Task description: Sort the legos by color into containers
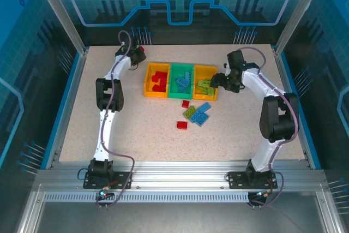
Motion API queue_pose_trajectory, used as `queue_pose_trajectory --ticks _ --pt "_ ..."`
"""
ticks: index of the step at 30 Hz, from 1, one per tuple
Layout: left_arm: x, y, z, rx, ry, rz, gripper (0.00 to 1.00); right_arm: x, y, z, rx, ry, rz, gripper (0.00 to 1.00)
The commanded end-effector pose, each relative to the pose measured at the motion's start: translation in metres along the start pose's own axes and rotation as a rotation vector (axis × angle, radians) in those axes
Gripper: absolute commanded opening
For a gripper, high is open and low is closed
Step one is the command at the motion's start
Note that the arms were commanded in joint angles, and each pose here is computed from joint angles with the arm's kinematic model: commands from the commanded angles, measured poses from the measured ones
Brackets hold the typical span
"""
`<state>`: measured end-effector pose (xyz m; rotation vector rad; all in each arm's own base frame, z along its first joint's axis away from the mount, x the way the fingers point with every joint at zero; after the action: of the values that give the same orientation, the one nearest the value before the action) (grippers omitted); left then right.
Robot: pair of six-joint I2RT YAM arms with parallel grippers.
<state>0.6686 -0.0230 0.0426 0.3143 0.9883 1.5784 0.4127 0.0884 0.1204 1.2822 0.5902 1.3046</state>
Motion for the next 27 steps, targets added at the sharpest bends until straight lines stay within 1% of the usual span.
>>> queue_pose_trajectory --ticks 1,4,9,14,17,20,21,22,24,25,27 --pt "-0.003 0.012 -0.001 0.022 -0.002 -0.019 0.29 -0.003 0.011 0.005 -0.020 -0.021 0.008 0.81" --pt "-0.005 0.018 0.001 0.007 -0.010 -0.032 0.30 -0.004 0.011 0.004 -0.019 -0.021 0.006 0.81" --pt "-0.008 0.028 0.003 0.004 -0.003 -0.051 0.26 -0.003 0.009 0.005 -0.020 -0.027 0.009 0.81" --pt "-0.008 0.034 -0.005 0.017 0.018 -0.066 0.22 -0.003 0.008 0.006 -0.019 -0.027 0.009 0.81" --pt "-0.010 0.047 -0.004 -0.011 0.019 -0.078 0.23 -0.003 0.009 0.007 -0.020 -0.023 0.009 0.82" --pt "-0.016 0.064 0.010 -0.053 0.002 -0.093 0.32 -0.003 0.007 0.006 -0.015 -0.024 0.012 0.81" --pt "-0.019 0.069 0.016 -0.062 -0.009 -0.099 0.41 -0.002 0.007 0.007 -0.014 -0.027 0.016 0.81" --pt "-0.021 0.073 0.021 -0.070 -0.021 -0.100 0.56 -0.002 0.005 0.006 -0.012 -0.029 0.018 0.81" --pt "-0.025 0.077 0.032 -0.092 -0.055 -0.095 0.73 -0.002 0.004 0.006 -0.010 -0.032 0.023 0.81" --pt "-0.025 0.077 0.037 -0.098 -0.072 -0.091 0.78 -0.001 0.003 0.007 -0.011 -0.033 0.024 0.81" --pt "-0.024 0.070 0.045 -0.100 -0.082 -0.090 0.82 -0.001 0.003 0.007 -0.011 -0.033 0.025 0.81"
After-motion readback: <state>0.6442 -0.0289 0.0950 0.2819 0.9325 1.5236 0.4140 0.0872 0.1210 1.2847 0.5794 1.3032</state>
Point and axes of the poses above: each hand's point on the last joint's axis, 136 mm out from that joint toward the fingers, its own y axis back along the fingers, its own x axis along the line the jaws close on, z = x × y, the point moved 2 cm from there along y, back along the fingers, and after that the axes turned 9 degrees about -y, right-handed, at the moved point
